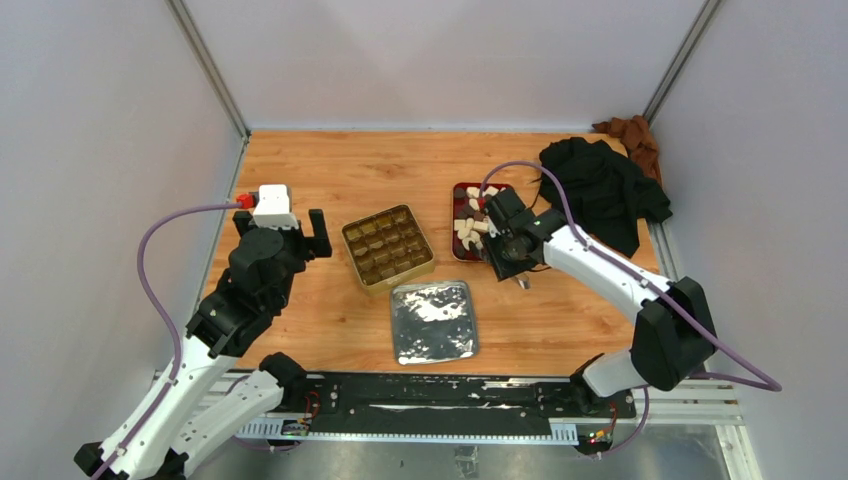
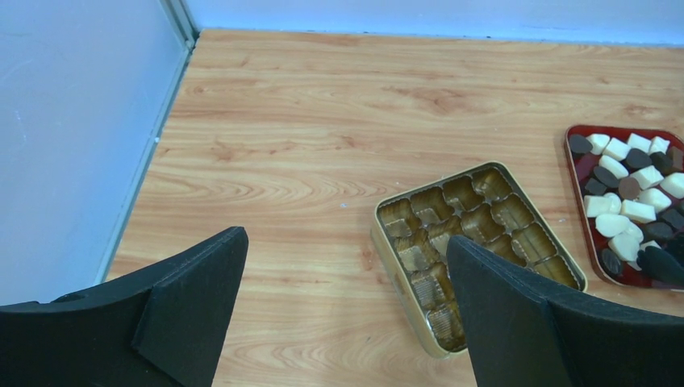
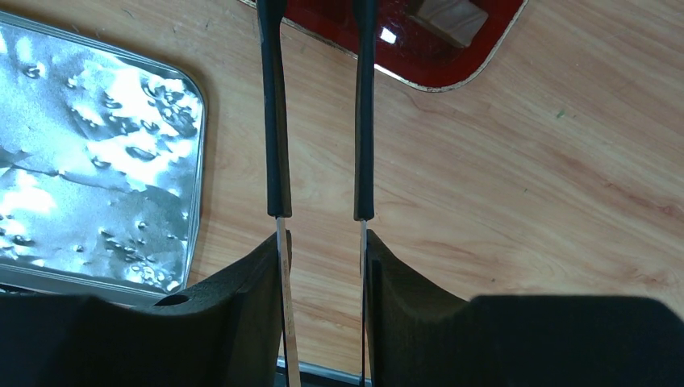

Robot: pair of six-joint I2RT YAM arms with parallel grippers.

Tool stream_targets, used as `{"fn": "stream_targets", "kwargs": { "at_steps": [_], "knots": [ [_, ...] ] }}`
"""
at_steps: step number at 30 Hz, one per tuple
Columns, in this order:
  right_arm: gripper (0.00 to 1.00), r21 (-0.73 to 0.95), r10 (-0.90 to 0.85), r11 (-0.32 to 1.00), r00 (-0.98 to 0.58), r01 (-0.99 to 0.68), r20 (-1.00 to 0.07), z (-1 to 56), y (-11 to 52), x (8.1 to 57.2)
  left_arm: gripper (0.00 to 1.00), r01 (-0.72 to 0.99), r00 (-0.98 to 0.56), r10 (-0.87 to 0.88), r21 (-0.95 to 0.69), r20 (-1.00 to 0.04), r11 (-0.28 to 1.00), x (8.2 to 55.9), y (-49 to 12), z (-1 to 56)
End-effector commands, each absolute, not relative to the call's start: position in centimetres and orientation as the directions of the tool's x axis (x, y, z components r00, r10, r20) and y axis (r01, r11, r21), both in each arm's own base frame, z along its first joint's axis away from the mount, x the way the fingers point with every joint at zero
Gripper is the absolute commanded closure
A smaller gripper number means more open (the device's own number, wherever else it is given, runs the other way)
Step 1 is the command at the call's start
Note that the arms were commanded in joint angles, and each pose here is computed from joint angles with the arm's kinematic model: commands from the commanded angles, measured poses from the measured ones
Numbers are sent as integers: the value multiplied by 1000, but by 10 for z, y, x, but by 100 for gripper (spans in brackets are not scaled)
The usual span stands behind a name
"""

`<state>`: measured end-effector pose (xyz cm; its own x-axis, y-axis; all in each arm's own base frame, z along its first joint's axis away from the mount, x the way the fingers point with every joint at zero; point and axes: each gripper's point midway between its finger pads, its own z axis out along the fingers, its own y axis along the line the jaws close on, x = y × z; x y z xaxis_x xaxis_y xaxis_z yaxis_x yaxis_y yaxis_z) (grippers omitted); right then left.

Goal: Pack the chocolate
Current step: Pick up the fake chocolate from the plate.

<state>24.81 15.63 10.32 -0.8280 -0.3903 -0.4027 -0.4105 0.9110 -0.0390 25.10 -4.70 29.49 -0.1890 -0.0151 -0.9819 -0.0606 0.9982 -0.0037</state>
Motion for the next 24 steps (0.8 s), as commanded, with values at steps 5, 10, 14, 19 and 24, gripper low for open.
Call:
{"fn": "stream_targets", "kwargs": {
  "at_steps": [5, 10, 14, 19, 24],
  "knots": [
    [58, -40, -397, 908, -823, -418, -407, 107, 157, 259, 0, -77, -171, -30, -17, -985, 997, 252, -44, 298],
    [59, -39, -399, 907, -824, -420, -402, 105, 157, 260, 0, -80, -169, -32, -19, -985, 997, 252, -43, 298],
    [59, -39, -402, 905, -824, -423, -399, 104, 158, 261, 0, -79, -170, -33, -20, -985, 997, 252, -43, 298],
    [59, -17, -404, 902, -829, -432, -388, 103, 162, 259, 0, -78, -168, -34, -21, -985, 997, 252, -43, 298],
    [60, 1, -407, 898, -834, -440, -373, 109, 160, 249, 0, -80, -164, -38, -25, -986, 997, 251, -42, 299]
  ]
}}
